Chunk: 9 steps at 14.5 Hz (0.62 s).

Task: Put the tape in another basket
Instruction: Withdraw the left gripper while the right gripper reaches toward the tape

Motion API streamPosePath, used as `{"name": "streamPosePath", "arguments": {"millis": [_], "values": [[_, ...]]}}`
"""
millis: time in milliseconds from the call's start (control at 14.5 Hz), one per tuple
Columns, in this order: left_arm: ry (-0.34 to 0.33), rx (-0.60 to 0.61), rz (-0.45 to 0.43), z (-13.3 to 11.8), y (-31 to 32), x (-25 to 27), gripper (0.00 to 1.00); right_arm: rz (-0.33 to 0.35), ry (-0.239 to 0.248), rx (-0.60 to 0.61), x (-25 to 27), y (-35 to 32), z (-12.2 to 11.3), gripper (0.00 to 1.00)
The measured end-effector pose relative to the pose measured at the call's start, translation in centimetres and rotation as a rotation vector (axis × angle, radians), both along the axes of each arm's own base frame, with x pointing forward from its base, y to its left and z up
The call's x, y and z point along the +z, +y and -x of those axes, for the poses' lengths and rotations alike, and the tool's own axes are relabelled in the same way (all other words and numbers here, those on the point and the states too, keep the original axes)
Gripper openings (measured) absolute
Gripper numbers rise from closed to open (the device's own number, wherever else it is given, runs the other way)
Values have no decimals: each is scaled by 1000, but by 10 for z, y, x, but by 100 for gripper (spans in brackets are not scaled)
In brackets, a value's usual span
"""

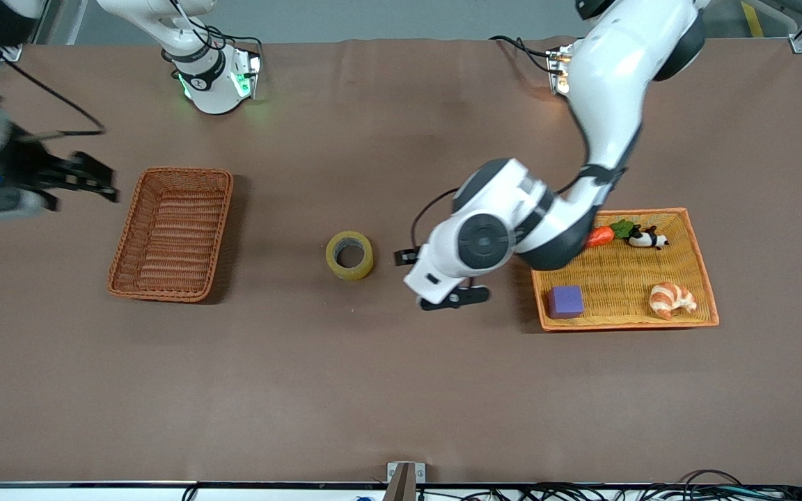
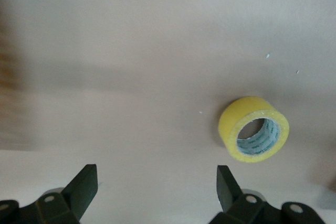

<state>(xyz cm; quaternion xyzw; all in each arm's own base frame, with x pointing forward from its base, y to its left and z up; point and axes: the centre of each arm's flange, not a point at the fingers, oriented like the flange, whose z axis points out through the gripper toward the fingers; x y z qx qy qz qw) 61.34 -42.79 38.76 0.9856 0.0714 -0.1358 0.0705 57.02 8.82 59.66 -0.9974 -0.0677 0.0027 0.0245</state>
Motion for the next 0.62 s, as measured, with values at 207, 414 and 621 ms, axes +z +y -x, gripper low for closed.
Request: {"name": "streamPosePath", "arguments": {"millis": [207,414,621], "values": [[-58,-37,-28,-19,66,44,100,-24,-25,-33,-50,83,1,100],[-143,-98,-87,-21,131,90,100,-49,-7,-14,-112,150,9,100],[-207,-163,-123,-2,204,145,100,-39,9,5,-184,196,5,100]]}}
